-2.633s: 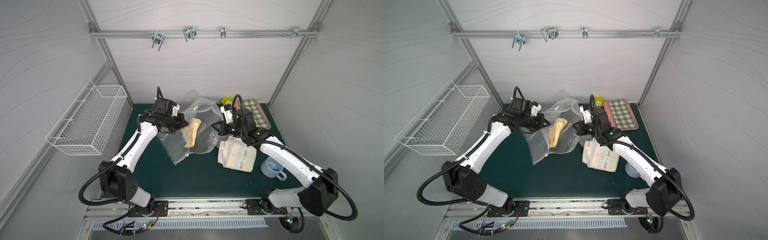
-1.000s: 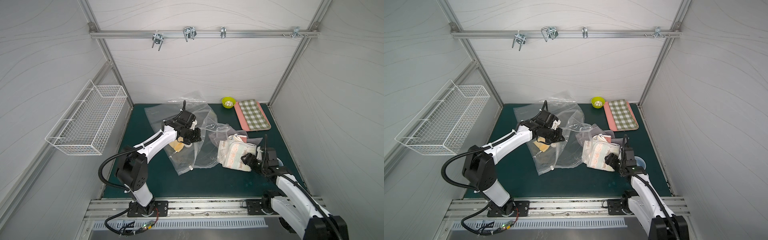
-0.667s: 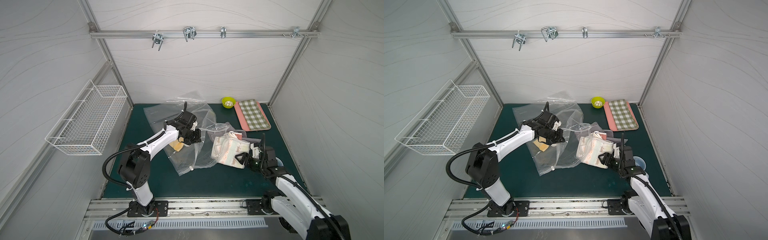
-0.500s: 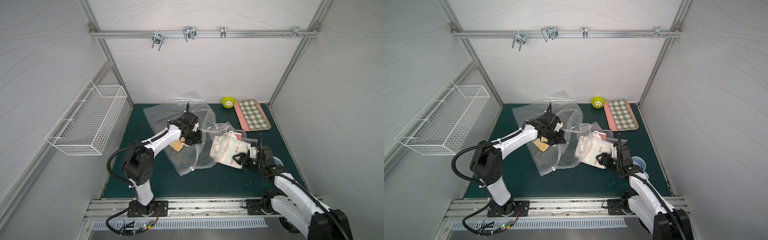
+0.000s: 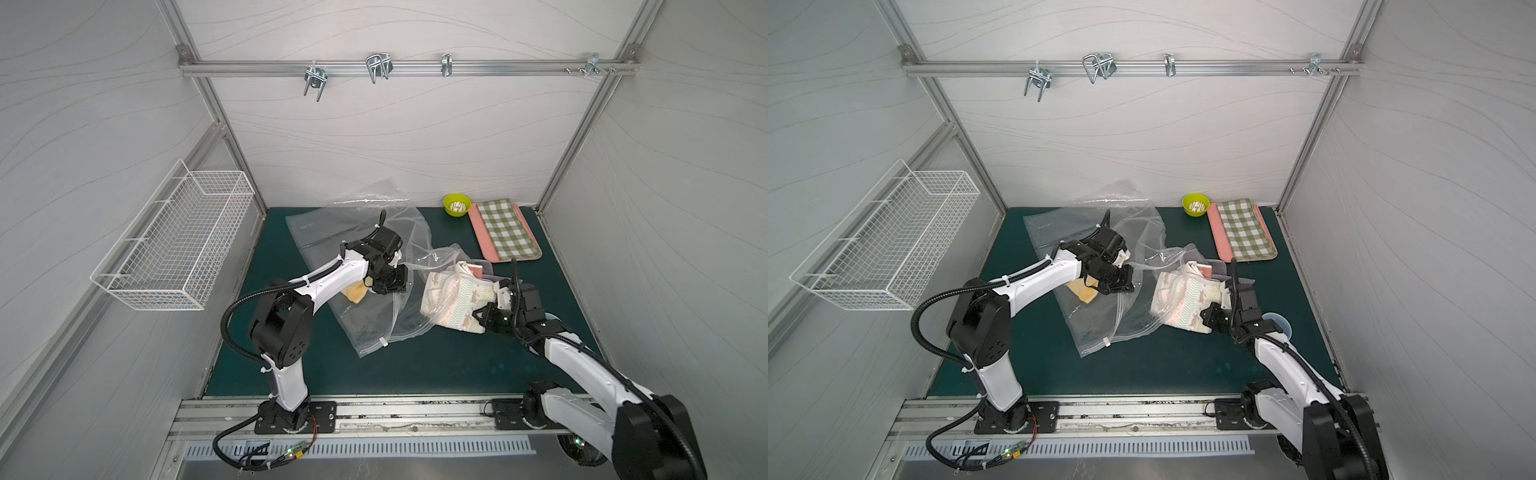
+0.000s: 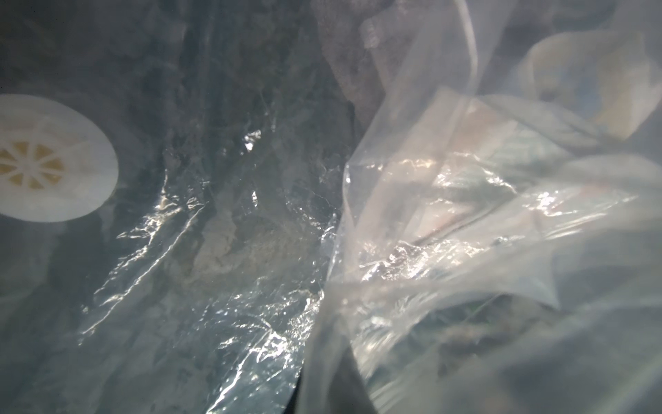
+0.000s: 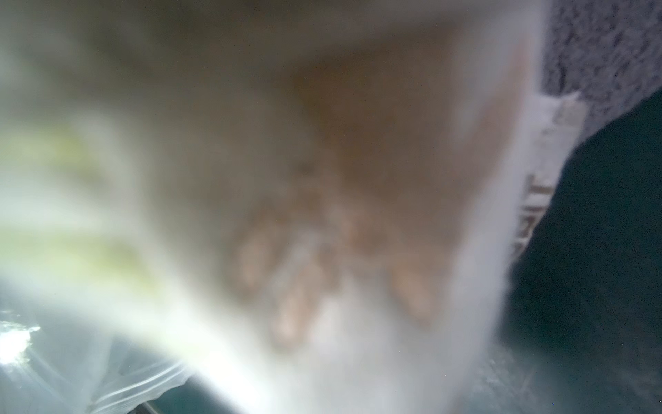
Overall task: Place the folded towel into the vacuum bag
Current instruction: Pick up the towel from the center of the board, then place the towel in the vacuum bag.
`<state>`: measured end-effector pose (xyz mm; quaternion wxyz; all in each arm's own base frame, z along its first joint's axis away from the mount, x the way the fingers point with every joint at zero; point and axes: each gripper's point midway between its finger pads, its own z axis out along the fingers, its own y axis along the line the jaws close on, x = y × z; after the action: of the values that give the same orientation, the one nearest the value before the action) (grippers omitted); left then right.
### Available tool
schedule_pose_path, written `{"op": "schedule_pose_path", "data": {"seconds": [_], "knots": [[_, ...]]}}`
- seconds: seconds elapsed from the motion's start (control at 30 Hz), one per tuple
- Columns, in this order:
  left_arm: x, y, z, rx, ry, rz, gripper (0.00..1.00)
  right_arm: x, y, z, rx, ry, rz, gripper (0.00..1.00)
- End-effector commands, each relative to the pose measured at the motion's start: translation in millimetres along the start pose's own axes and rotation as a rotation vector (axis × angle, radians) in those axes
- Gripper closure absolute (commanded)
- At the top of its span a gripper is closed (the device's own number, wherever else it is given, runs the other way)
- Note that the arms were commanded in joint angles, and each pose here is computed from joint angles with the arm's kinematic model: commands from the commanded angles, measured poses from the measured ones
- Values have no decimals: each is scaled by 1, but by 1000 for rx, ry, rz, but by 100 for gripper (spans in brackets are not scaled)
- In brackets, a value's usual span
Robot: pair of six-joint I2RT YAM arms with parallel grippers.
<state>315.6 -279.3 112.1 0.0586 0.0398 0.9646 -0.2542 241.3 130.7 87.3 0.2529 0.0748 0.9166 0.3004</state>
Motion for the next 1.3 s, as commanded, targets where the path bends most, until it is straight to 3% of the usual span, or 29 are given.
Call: {"op": "schedule_pose_path", "data": {"seconds": [0.0,0.33,0.6,0.83,0.97,1.07,1.27], "knots": [[-7,-8,-7,2,-19,25,100,-21,20,-26,-3,-74,-56,100],[-5,-14,-6,43,-5,22,100,-61,86,-69,-179,-176,-149,100],[-4,-17,-5,75,7,14,100,-96,179,-140,-387,-299,-354,100],[-8,-25,-5,159,24,-21,100,-91,251,-182,-592,-337,-487,100],[-13,-33,-13,219,27,-27,100,-70,271,-162,-672,-255,-507,100],[-20,-38,-22,277,25,-53,100,-52,272,-127,-685,-178,-479,100],[-31,-39,-47,338,-7,-75,100,-8,202,-20,-457,23,-367,100]]}}
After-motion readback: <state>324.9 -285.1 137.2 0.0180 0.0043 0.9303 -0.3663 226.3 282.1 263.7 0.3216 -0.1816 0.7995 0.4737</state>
